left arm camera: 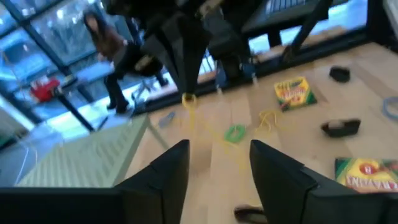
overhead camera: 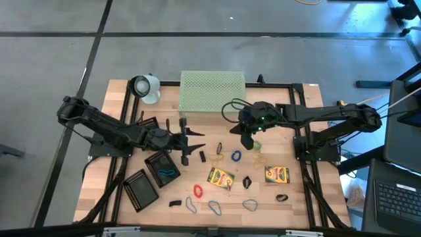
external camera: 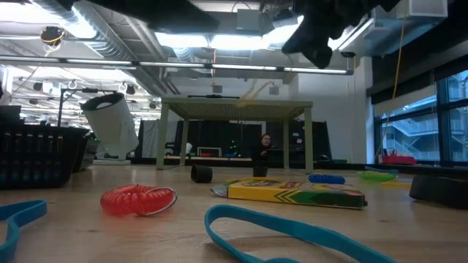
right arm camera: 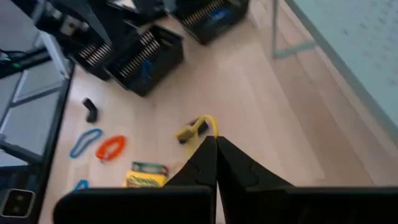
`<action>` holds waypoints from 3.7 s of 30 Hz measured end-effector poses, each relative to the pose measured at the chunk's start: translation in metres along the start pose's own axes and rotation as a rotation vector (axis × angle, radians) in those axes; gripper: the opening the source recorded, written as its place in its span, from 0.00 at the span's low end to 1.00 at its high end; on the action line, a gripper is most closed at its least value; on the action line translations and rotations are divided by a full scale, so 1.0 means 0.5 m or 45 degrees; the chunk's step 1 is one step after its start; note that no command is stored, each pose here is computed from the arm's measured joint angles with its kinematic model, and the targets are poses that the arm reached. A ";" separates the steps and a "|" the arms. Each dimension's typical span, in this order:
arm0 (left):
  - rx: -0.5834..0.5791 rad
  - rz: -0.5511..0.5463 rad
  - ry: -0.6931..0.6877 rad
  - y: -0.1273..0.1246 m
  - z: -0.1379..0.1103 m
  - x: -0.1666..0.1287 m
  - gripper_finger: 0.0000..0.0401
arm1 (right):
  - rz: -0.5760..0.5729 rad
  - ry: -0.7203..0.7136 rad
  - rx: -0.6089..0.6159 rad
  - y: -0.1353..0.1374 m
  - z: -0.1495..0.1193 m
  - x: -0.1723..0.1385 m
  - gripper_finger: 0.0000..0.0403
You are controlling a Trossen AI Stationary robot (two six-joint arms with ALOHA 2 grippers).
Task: Pick & Place Office Desk Supplies
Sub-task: Put the yellow rubber band into the middle black bin
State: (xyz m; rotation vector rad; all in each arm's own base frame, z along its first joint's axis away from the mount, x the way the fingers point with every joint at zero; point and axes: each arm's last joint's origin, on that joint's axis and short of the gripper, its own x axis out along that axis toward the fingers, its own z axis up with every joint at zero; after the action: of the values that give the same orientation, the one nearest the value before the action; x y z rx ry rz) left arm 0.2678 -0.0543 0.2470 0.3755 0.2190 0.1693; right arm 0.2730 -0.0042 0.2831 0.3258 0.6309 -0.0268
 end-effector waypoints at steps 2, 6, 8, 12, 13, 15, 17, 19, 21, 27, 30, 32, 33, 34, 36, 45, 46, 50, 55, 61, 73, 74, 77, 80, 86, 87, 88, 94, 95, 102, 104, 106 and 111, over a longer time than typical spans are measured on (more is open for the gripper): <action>-0.022 0.026 -0.063 0.003 0.006 0.008 0.45 | 0.024 -0.036 -0.025 0.010 0.004 0.001 0.00; -0.077 0.060 -0.163 0.009 0.008 0.028 0.48 | 0.057 -0.146 -0.122 0.031 0.015 0.000 0.00; -0.112 0.012 -0.216 0.009 0.006 0.039 0.48 | 0.078 -0.200 -0.168 0.040 0.021 -0.001 0.00; -0.165 -0.051 -0.304 0.009 0.000 0.058 0.47 | 0.122 -0.320 -0.262 0.058 0.035 -0.005 0.01; -0.175 -0.044 -0.323 0.010 -0.001 0.063 0.47 | 0.129 -0.344 -0.287 0.061 0.038 -0.006 0.01; -0.184 -0.025 -0.345 0.012 -0.004 0.070 0.48 | 0.139 -0.380 -0.328 0.066 0.042 -0.007 0.01; -0.196 -0.002 -0.373 0.016 -0.005 0.075 0.48 | 0.144 -0.404 -0.352 0.069 0.044 -0.008 0.01; -0.201 0.012 -0.383 0.020 -0.006 0.077 0.48 | 0.144 -0.415 -0.366 0.069 0.046 -0.009 0.01; -0.201 0.022 -0.379 0.024 -0.007 0.079 0.48 | 0.141 -0.416 -0.377 0.069 0.046 -0.009 0.01; -0.216 0.039 -0.379 0.034 -0.009 0.082 0.44 | 0.139 -0.439 -0.420 0.070 0.049 -0.010 0.01; -0.255 0.012 -0.387 0.038 -0.011 0.084 0.42 | 0.139 -0.472 -0.450 0.072 0.053 -0.012 0.01; -0.278 -0.026 -0.399 0.041 -0.011 0.085 0.41 | 0.138 -0.495 -0.474 0.073 0.056 -0.013 0.01; -0.282 -0.047 -0.404 0.041 -0.011 0.086 0.40 | 0.139 -0.503 -0.480 0.073 0.057 -0.013 0.01; -0.286 -0.064 -0.410 0.042 -0.011 0.086 0.40 | 0.139 -0.508 -0.483 0.073 0.057 -0.013 0.01; -0.289 -0.097 -0.420 0.041 -0.011 0.086 0.40 | 0.140 -0.512 -0.484 0.074 0.058 -0.014 0.01; -0.274 -0.095 -0.421 0.041 -0.010 0.086 0.20 | 0.140 -0.512 -0.482 0.074 0.058 -0.014 0.01; -0.258 -0.092 -0.422 0.041 -0.010 0.086 0.14 | 0.140 -0.512 -0.482 0.074 0.058 -0.014 0.01; -0.206 -0.083 -0.419 0.041 -0.011 0.086 0.02 | 0.141 -0.511 -0.478 0.074 0.058 -0.014 0.01; -0.207 -0.050 -0.408 0.042 -0.011 0.086 0.01 | 0.141 -0.510 -0.478 0.074 0.058 -0.014 0.01; -0.206 -0.041 -0.404 0.042 -0.012 0.086 0.01 | 0.142 -0.500 -0.463 0.073 0.056 -0.013 0.02; -0.206 -0.043 -0.404 0.042 -0.012 0.086 0.00 | 0.146 -0.467 -0.409 0.071 0.053 -0.011 0.36; -0.206 -0.043 -0.404 0.042 -0.012 0.086 0.00 | 0.144 -0.455 -0.407 0.071 0.051 -0.010 0.38; -0.202 -0.053 -0.390 0.041 -0.009 0.082 0.00 | 0.134 -0.411 -0.405 0.069 0.045 -0.008 0.45; -0.201 -0.064 -0.323 0.034 -0.003 0.068 0.00 | 0.067 -0.364 -0.396 0.063 0.038 -0.005 0.49; -0.225 -0.033 -0.052 0.014 0.011 -0.003 0.00 | -0.104 -0.312 -0.378 0.052 0.029 -0.002 0.49; -0.244 -0.026 -0.003 0.012 0.012 -0.020 0.00 | -0.118 -0.309 -0.377 0.051 0.028 -0.002 0.49; -0.269 -0.019 0.039 0.010 0.013 -0.036 0.00 | -0.125 -0.306 -0.378 0.051 0.028 -0.002 0.49; -0.511 -0.052 0.205 0.014 0.017 -0.136 0.00 | -0.131 -0.276 -0.381 0.049 0.023 -0.001 0.48; -0.547 -0.095 0.235 0.014 0.015 -0.152 0.00 | -0.133 -0.264 -0.379 0.049 0.022 -0.001 0.48; -0.679 -0.370 0.554 0.000 -0.018 -0.226 0.00 | -0.150 -0.176 -0.369 0.044 0.009 0.001 0.48; -0.666 -0.386 0.644 -0.005 -0.029 -0.237 0.00 | -0.148 -0.175 -0.337 0.044 0.009 0.001 0.48; -0.630 -0.426 0.726 -0.010 -0.039 -0.248 0.00 | -0.147 -0.176 -0.320 0.044 0.009 0.001 0.48; -0.547 -0.504 0.834 -0.020 -0.053 -0.263 0.00 | -0.147 -0.178 -0.317 0.044 0.009 0.001 0.48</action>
State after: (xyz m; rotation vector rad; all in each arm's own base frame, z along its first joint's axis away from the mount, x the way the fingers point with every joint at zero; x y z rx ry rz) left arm 0.1360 -0.0815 0.2429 -0.1682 0.8790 -0.0598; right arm 0.2787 0.0152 0.2925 0.0457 0.5070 -0.0798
